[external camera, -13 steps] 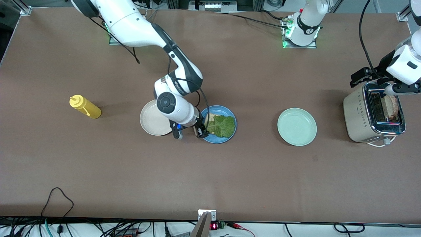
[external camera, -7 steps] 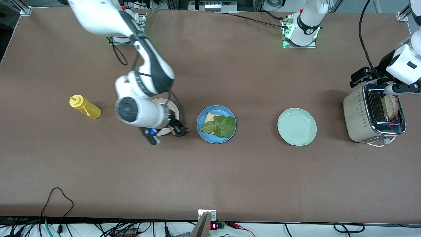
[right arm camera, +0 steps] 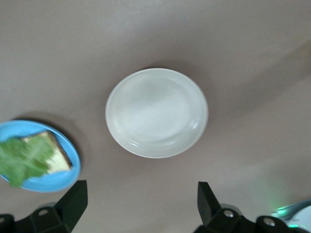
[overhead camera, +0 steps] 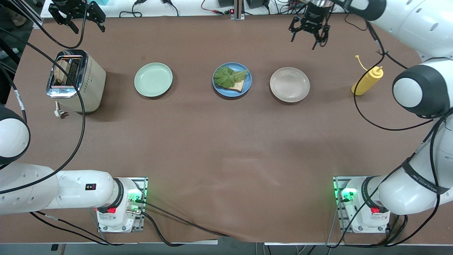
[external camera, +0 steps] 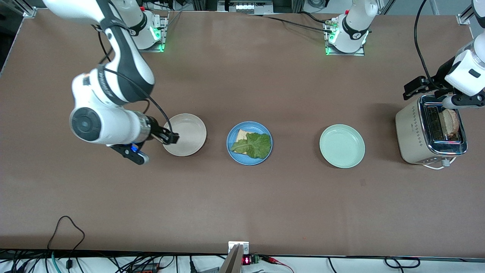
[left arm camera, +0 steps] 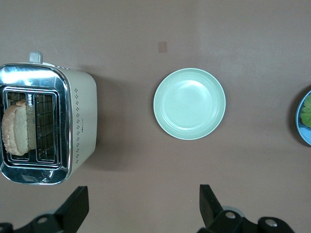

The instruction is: Make sandwich in blue plate with both arms

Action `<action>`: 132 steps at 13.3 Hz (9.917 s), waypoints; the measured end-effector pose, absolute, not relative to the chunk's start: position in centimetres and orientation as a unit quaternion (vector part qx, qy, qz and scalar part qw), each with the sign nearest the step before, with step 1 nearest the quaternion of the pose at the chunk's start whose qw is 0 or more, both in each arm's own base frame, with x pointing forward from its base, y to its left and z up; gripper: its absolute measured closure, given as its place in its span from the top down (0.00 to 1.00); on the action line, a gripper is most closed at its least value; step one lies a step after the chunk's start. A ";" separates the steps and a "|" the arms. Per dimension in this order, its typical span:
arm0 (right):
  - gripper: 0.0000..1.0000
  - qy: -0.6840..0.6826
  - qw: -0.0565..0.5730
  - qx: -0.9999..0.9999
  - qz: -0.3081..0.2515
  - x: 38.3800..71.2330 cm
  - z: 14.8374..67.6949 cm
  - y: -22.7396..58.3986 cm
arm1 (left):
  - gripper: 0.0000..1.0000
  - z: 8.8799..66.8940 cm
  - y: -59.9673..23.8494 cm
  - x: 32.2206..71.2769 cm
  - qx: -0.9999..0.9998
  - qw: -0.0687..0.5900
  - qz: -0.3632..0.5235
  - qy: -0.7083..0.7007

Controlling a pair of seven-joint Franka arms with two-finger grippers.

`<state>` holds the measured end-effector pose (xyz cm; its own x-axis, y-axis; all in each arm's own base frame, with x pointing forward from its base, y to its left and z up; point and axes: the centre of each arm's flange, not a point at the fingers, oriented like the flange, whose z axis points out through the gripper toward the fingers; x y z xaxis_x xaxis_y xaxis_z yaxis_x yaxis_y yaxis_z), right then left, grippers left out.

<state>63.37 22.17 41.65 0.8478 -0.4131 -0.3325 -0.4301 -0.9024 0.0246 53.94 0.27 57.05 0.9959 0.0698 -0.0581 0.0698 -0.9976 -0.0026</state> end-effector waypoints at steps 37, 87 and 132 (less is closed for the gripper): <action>1.00 -0.515 0.220 -0.789 -0.251 44.4 23.8 -25.7 | 1.00 57.2 -1.3 53.8 -0.999 0.001 0.027 -0.019; 0.62 -0.531 0.069 -0.843 -0.050 57.1 36.0 13.6 | 1.00 58.1 -1.4 54.4 -1.000 -0.007 -0.004 -0.018; 0.62 -0.643 0.200 -0.713 -0.196 53.3 28.8 -13.9 | 1.00 38.9 24.9 57.8 -0.987 0.005 0.155 -0.047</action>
